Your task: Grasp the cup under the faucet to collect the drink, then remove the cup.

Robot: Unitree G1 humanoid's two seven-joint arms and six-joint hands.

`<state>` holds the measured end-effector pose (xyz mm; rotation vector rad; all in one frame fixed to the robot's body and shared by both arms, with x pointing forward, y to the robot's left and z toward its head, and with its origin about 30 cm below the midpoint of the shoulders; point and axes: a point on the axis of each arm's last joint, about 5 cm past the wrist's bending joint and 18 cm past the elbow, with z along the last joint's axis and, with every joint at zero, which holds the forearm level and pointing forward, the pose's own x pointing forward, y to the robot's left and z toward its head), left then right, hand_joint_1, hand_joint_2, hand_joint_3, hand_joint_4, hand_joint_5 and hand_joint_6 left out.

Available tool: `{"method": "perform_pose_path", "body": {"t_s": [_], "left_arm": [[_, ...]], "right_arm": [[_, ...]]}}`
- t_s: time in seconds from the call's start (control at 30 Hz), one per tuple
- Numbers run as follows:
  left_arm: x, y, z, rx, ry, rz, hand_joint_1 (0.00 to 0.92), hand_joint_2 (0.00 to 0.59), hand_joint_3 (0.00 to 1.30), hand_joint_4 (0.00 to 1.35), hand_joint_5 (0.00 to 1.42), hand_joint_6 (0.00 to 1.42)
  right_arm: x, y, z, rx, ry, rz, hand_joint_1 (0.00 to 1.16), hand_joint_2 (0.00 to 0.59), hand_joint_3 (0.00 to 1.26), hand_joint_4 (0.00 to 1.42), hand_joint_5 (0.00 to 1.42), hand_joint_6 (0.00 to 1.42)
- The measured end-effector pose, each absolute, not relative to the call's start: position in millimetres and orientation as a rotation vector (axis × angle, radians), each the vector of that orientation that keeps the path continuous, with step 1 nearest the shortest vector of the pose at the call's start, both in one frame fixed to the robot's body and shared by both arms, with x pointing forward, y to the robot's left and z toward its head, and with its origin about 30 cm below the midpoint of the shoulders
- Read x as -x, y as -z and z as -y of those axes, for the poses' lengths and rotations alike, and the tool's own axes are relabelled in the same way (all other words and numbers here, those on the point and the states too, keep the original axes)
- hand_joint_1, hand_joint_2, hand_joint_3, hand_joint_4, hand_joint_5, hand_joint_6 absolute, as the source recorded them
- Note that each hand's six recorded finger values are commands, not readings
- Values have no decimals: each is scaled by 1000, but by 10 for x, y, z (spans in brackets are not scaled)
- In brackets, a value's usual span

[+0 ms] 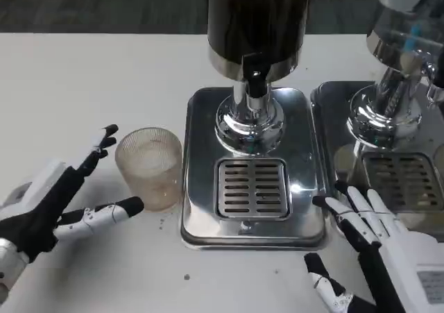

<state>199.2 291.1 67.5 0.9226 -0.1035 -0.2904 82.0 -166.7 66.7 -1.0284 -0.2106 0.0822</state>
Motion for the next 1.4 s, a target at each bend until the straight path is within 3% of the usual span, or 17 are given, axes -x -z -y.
{"method": "perform_pose_path", "body": {"t_s": [0.87, 1.4], "left_arm": [[-2195, -691, -2767, -904, 332, 52, 61, 17, 12, 22, 151, 105], [-2268, -672, -2642, -995, 306, 8, 48, 18, 19, 34, 157, 108]], "right_arm": [[-788, -657, 1639, 987, -48, 194, 395, 445, 228, 74, 49, 172], [-789, -634, 1629, 968, -45, 194, 388, 461, 228, 86, 59, 181]]}}
